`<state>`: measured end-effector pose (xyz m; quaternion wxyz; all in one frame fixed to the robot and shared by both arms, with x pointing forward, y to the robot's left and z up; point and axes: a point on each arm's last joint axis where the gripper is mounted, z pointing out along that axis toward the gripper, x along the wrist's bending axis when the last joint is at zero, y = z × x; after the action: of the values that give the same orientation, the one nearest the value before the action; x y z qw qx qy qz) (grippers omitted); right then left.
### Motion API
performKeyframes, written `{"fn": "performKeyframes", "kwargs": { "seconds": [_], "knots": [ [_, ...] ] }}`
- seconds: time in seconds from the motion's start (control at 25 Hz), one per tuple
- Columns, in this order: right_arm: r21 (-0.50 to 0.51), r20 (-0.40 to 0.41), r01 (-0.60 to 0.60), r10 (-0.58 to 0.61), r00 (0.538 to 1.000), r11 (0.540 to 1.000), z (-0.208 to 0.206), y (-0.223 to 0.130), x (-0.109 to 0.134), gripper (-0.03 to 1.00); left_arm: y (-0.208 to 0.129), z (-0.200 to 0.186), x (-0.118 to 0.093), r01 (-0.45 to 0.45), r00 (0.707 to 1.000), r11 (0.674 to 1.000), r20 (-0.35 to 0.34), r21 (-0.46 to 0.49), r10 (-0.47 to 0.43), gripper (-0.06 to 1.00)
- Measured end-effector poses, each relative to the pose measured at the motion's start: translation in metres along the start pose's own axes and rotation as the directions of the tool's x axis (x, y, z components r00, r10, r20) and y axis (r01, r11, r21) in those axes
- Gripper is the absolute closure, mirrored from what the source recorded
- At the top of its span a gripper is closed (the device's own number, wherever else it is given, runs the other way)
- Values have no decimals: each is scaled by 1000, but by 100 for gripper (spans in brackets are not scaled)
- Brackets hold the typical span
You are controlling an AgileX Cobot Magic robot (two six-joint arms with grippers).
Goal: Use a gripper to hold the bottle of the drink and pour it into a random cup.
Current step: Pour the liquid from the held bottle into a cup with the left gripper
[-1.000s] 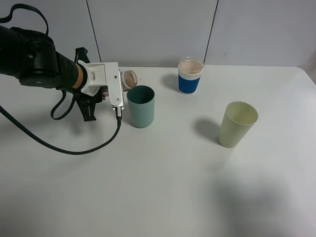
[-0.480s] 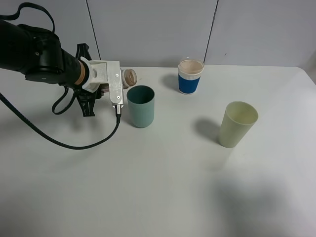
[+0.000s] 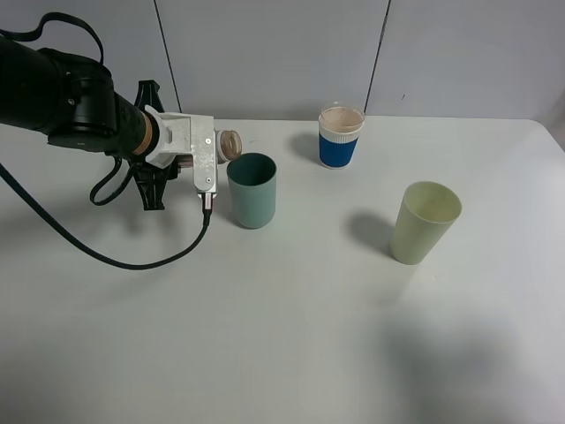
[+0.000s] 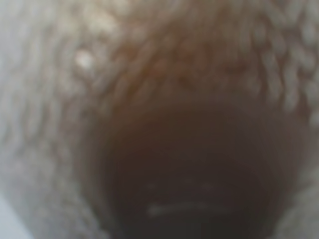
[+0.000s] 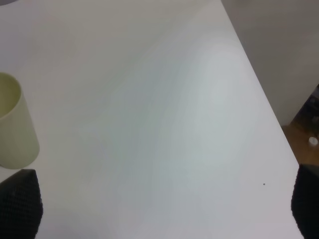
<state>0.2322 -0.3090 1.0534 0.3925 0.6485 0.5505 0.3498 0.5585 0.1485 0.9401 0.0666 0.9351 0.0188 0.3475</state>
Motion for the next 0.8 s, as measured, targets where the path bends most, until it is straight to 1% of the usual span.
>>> {"fn": "performKeyframes", "kwargs": {
  "seconds": [0.16,0.32,0.48,0.8],
  "knots": [
    [0,0,0,0,1000,1000,0,0,0,-3,1,-1,6,2,1000,1000,-18,7,-1,62],
    [0,0,0,0,1000,1000,0,0,0,-3,10,-4,11,-21,999,1000,-42,5,21,62],
    [0,0,0,0,1000,1000,0,0,0,-3,16,-6,12,-43,998,999,-52,-3,42,62],
    [0,0,0,0,1000,1000,0,0,0,-3,16,-7,12,-85,994,996,-64,34,87,62]
  ]
}}
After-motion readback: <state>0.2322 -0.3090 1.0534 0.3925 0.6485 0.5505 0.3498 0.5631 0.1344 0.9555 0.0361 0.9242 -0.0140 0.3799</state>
